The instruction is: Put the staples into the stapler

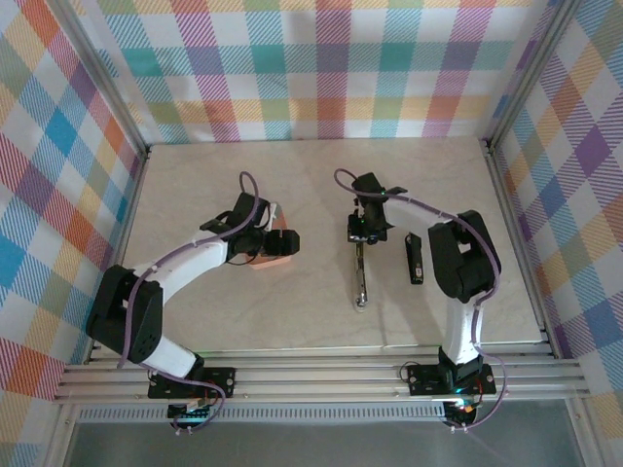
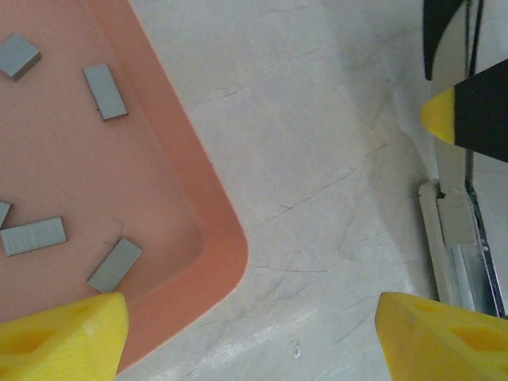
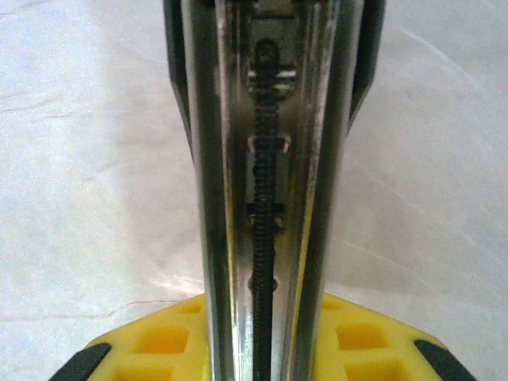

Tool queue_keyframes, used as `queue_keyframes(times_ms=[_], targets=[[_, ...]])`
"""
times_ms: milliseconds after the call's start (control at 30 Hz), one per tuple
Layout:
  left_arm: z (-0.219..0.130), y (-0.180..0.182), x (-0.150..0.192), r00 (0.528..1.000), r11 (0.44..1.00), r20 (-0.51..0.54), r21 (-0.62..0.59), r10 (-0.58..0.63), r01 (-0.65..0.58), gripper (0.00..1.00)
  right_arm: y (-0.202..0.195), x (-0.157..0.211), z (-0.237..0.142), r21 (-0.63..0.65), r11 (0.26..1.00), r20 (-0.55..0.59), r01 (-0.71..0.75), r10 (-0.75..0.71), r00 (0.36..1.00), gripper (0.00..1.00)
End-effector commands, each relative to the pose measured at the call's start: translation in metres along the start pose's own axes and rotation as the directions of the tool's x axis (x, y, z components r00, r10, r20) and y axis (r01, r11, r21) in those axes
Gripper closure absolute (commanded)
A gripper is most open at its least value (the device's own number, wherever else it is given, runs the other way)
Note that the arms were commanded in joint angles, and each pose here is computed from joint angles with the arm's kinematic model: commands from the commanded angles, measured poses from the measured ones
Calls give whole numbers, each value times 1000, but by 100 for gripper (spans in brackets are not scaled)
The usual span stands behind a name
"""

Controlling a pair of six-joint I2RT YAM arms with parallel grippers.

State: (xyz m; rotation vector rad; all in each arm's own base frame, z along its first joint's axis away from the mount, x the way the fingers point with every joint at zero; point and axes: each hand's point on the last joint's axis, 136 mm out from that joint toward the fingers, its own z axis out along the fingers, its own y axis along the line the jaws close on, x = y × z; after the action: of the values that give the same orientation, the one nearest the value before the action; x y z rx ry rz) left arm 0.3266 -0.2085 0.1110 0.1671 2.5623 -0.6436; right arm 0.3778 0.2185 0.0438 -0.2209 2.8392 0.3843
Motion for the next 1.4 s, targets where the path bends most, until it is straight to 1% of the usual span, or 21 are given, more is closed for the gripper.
queue_keyframes(times_ms=[0, 67, 133, 233, 333, 400, 467, 500, 533, 633, 700, 767, 833, 900, 1000, 1067, 1133, 1167, 1367], targets=[[-7, -18, -11, 996, 993, 87, 112, 28, -38, 18, 37, -17, -23, -104, 943, 145, 317, -301, 943, 87], [-8, -21, -7, 993, 987, 113, 157, 23, -40, 17, 49, -13, -27, -133, 885, 190, 447, -420, 888, 91], [-13, -25, -9, 983, 977, 180, 203, 22, -59, 17, 61, -6, -32, -152, 804, 260, 574, -528, 808, 95], [-26, -33, -9, 951, 954, 306, 267, 51, -137, 17, 76, 6, -42, -186, 697, 341, 692, -615, 711, 99], [-38, -34, -2, 917, 937, 388, 278, 91, -210, 17, 82, 17, -47, -182, 614, 375, 768, -679, 631, 100], [-43, -35, 6, 907, 926, 400, 277, 133, -257, 16, 86, 25, -49, -175, 553, 399, 814, -716, 572, 100], [-46, -44, 17, 892, 888, 402, 307, 206, -344, 17, 97, 40, -56, -195, 450, 451, 871, -748, 487, 100], [-47, -48, 22, 884, 865, 398, 323, 243, -383, 17, 105, 52, -62, -210, 367, 495, 906, -760, 422, 100], [-48, -52, 27, 877, 845, 393, 335, 275, -416, 17, 110, 60, -66, -211, 312, 530, 926, -760, 377, 100], [-52, -60, 38, 850, 790, 395, 364, 349, -493, 19, 118, 75, -74, -192, 191, 593, 963, -758, 269, 100], [-53, -61, 42, 840, 771, 391, 369, 377, -518, 23, 118, 88, -74, -193, 112, 605, 975, -769, 208, 100], [-53, -63, 45, 833, 759, 388, 374, 394, -533, 27, 121, 98, -78, -211, 62, 616, 975, -767, 182, 100], [-55, -66, 50, 815, 733, 390, 377, 428, -566, 29, 125, 103, -81, -202, 31, 631, 979, -760, 154, 100], [-57, -75, 58, 781, 679, 403, 394, 478, -619, 33, 128, 111, -82, -179, -11, 640, 984, -761, 108, 100], [-58, -84, 71, 728, 614, 408, 393, 551, -685, 36, 127, 119, -79, -176, -43, 618, 983, -782, 76, 100], [-57, -86, 78, 711, 592, 405, 394, 575, -703, 38, 127, 123, -78, -184, -65, 612, 981, -788, 63, 100], [-56, -87, 81, 693, 581, 410, 379, 592, -720, 38, 129, 130, -80, -180, -105, 622, 978, -782, 31, 100], [-56, -87, 82, 685, 573, 415, 375, 599, -728, 39, 130, 132, -79, -179, -113, 625, 977, -781, 24, 100], [-57, -93, 88, 626, 515, 432, 356, 649, -780, 43, 137, 140, -82, -194, -152, 639, 969, -769, 8, 100]])
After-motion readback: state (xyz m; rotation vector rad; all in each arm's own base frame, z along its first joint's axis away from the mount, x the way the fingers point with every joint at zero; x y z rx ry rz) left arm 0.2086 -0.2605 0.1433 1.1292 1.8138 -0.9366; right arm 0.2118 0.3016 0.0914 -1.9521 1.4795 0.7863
